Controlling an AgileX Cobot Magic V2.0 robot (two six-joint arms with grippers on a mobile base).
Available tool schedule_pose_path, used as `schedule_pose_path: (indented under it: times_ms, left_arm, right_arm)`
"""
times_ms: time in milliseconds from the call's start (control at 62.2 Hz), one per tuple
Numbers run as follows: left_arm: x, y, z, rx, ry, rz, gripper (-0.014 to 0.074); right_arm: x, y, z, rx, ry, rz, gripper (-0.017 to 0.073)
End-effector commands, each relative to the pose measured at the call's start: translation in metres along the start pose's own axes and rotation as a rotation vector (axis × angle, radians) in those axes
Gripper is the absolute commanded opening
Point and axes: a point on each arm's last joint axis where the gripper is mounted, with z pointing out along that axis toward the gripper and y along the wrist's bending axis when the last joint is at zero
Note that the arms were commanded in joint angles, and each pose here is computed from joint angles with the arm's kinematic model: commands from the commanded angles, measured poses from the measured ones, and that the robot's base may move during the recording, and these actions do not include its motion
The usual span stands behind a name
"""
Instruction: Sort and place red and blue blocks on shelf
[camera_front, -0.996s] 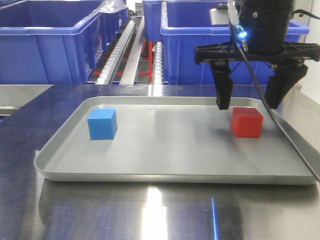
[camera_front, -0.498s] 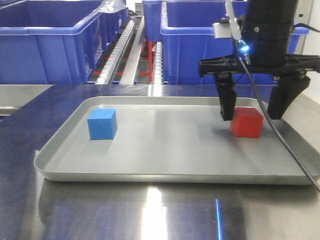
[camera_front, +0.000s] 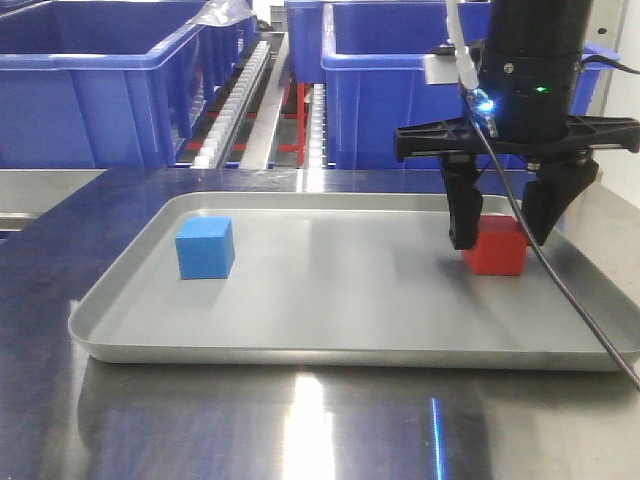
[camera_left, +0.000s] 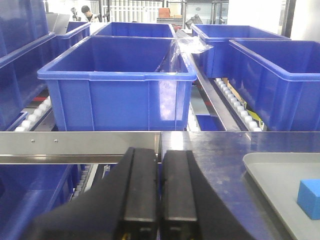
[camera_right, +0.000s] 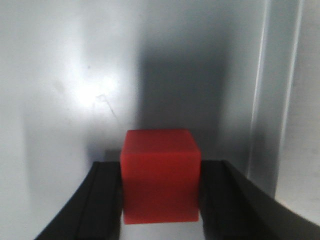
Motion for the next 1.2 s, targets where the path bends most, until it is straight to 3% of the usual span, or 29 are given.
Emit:
schedule_pose_path:
  times_ms: [0,257,434,594,803,948,1060,1189]
  left_arm:
    - [-0.001,0.000,-0.001,-0.002,-0.085,-0.004,0.0125]
    - [-0.001,0.000,-0.001,-0.002,-0.085,-0.004,0.0125]
    - [-0.001,0.000,-0.001,-0.002,-0.085,-0.004,0.0125]
    - [-0.001,0.000,-0.001,-0.002,-0.085,-0.004,0.0125]
    - [-0.001,0.000,-0.001,-0.002,-0.085,-0.004,0.0125]
    - [-0.001,0.000,-0.001,-0.002,-0.085,-0.004,0.0125]
    - [-0.001,0.000,-0.001,-0.002,-0.085,-0.004,0.0125]
    - [-0.001,0.000,-0.001,-0.002,-0.085,-0.004,0.0125]
  right_arm:
    - [-0.005,-0.002,-0.023,-0.027,-0.077,0.004,0.0353]
    - [-0.005,-0.004,-0.043,-0.055,-0.131,0.007,0.0353]
    - [-0.006,-0.014,-0.078,-0.103,-0.267,-0.078,0.0353]
    - [0.002,-0.037,-0.100,-0.126,-0.396,-0.163,0.0353]
    - [0.029,-0.083,-0.114,-0.115,-0.570,-0.201,0.0353]
    - [0.054,-0.115,-0.122,-0.085,-0.713,-0.171,0.0353]
    - [0.076,-0.136,-0.129,-0.055,-0.817,-0.106,0.0353]
    - [0.104,-0.147,-0.133,-0.045,-0.908,-0.066,0.0353]
